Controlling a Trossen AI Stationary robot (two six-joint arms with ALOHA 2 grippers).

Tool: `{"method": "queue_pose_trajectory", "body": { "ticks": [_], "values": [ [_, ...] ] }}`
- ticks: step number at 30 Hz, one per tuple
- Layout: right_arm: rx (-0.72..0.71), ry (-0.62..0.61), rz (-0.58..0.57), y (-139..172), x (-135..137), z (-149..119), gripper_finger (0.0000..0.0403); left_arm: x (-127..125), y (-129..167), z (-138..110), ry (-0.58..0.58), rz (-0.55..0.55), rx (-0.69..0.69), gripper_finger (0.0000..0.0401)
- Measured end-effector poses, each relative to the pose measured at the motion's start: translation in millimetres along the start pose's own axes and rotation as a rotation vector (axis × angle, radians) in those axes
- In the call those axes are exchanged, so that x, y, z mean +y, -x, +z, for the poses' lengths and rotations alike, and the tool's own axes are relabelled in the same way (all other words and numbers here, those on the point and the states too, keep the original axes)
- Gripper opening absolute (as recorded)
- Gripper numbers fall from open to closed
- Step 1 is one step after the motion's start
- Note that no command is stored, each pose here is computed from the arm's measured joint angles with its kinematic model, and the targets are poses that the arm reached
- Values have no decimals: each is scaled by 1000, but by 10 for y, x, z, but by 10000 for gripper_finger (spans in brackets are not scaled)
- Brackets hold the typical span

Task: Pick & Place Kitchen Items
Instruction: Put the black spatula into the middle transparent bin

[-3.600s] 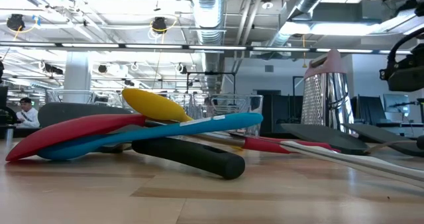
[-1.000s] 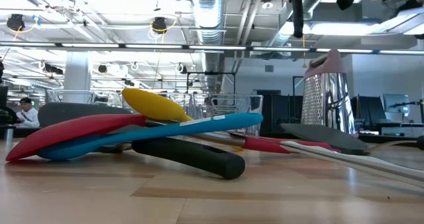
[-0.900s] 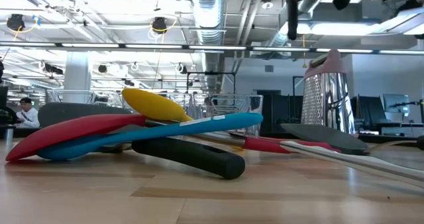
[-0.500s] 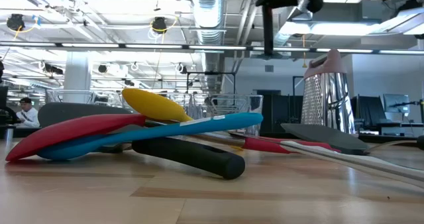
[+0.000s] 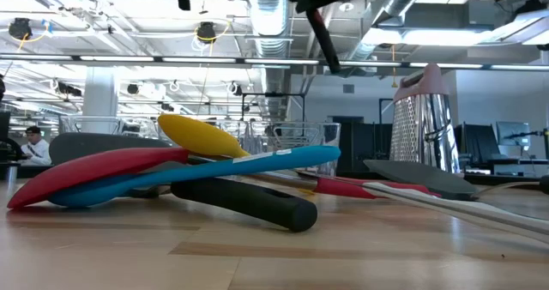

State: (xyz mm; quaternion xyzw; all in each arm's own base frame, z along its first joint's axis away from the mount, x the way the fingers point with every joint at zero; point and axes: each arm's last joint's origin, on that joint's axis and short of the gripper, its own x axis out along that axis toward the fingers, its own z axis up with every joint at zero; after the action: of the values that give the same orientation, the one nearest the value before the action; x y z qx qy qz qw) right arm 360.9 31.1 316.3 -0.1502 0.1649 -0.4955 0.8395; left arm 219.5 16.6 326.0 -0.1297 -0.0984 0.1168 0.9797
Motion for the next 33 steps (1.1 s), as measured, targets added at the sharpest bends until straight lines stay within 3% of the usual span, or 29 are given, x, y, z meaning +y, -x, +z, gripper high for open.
{"method": "queue_pose_trajectory", "body": {
  "ticks": [8,20,23,29,33],
  "values": [
    [33,111,-96,-96,38,-52,65,-8,-51,-18,0,-7,-26,1],
    [39,116,-98,-122,27,-60,65,11,-170,-96,-4,73,-69,25],
    [38,114,-88,-123,31,-60,65,4,-195,-94,-82,70,-96,43],
    [36,82,-44,-123,42,-63,65,-1,-229,-144,-373,90,-73,87],
    [36,82,-44,-121,44,-64,65,21,-266,-196,-390,151,-59,118]
  ]
}}
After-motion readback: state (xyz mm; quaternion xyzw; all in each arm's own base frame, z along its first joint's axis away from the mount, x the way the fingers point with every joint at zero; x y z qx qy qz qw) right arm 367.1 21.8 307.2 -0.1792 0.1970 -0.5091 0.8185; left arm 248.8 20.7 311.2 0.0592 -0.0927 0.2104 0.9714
